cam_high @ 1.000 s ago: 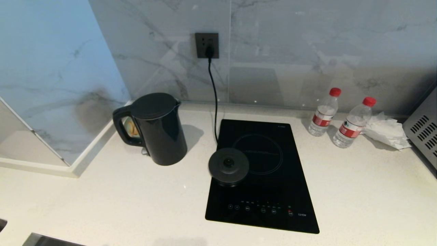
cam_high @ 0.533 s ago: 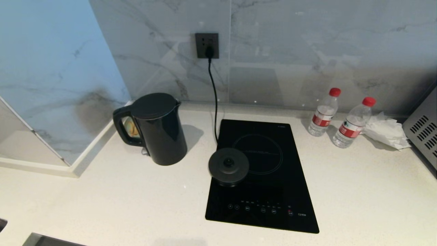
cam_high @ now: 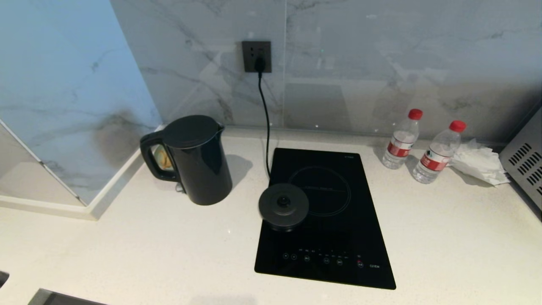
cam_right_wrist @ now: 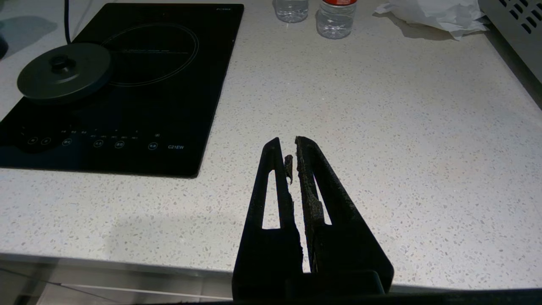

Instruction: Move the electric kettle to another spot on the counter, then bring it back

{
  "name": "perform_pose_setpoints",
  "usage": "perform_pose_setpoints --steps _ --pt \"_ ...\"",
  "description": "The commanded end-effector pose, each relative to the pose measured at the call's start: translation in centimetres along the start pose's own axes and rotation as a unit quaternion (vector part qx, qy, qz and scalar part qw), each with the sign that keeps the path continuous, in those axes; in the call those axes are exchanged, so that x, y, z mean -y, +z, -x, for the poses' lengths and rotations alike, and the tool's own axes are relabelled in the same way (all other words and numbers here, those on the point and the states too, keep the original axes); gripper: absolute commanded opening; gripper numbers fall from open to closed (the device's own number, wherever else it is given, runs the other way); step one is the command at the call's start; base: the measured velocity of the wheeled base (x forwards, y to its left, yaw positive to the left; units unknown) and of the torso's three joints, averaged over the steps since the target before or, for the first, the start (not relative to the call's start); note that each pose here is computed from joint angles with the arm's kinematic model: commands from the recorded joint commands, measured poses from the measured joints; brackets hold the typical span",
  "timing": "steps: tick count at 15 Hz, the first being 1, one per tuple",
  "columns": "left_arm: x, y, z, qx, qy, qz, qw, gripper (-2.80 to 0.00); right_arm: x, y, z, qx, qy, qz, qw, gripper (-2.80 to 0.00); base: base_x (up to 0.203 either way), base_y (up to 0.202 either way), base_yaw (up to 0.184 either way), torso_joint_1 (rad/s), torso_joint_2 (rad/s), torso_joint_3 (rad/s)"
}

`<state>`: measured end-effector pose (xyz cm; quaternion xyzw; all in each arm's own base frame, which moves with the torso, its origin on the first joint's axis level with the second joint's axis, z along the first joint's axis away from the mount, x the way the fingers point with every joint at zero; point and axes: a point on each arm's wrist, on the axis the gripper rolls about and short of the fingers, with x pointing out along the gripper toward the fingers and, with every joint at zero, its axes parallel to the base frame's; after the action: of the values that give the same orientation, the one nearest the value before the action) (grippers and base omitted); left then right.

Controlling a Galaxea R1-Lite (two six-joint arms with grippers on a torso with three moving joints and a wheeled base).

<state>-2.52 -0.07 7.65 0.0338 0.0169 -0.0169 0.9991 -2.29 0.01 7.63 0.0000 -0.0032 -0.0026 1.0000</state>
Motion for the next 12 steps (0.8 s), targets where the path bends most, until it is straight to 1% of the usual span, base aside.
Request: perform_pose_setpoints --steps 1,4,12 --pt "0.00 -0.01 -0.03 -0.003 0.000 0.000 1.0000 -2.80 0.00 -0.01 0.00 0.000 0.001 0.000 1.000 -2.80 0.000 0.000 0.000 0.000 0.00 0.000" --pt "0.00 -0.01 -0.03 -0.003 0.000 0.000 1.0000 -2.80 0.00 -0.02 -0.01 0.000 0.000 0.006 1.000 -2.80 0.000 0.000 0.000 0.000 0.00 0.000" --pt "0.00 -0.04 -0.04 -0.003 0.000 0.001 1.0000 -2.80 0.00 0.00 0.00 0.000 0.000 0.003 1.000 -2.80 0.000 0.000 0.000 0.000 0.00 0.000"
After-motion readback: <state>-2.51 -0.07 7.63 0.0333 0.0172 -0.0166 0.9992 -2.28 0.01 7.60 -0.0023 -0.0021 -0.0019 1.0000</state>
